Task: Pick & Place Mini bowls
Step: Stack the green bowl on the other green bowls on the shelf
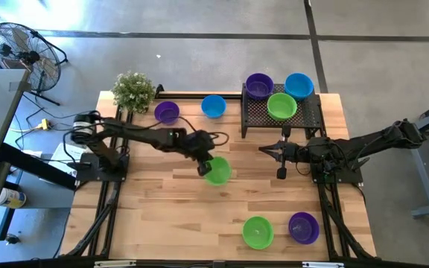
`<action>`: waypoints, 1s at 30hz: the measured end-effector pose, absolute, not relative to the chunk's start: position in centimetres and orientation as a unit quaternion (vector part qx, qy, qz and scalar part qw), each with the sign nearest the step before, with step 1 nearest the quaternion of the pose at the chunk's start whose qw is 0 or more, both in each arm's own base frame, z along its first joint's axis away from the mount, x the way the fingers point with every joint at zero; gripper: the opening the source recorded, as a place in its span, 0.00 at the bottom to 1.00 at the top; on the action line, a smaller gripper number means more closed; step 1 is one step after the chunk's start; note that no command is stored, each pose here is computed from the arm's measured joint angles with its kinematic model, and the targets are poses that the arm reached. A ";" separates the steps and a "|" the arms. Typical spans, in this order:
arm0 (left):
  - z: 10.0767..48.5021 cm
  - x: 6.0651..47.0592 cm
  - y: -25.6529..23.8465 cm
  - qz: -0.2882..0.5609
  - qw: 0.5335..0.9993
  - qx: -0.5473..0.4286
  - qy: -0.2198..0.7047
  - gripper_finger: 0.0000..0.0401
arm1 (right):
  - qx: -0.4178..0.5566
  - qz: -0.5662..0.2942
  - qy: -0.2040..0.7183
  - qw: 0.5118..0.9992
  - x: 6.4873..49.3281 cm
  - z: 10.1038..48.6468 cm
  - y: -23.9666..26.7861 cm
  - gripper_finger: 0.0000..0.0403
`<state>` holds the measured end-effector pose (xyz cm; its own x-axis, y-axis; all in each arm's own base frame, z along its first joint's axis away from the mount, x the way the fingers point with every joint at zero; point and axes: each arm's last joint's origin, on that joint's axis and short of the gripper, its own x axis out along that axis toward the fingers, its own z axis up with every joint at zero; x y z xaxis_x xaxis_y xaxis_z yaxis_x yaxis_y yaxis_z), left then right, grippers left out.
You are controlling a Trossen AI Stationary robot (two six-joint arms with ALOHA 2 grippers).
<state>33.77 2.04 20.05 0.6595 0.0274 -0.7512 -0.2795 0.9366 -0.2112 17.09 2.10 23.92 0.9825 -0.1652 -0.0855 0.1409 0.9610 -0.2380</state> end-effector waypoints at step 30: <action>20.3 28.9 -0.2 0.064 0.959 -0.011 0.275 0.03 | -0.097 -0.092 0.085 0.987 18.8 22.9 2.3 0.01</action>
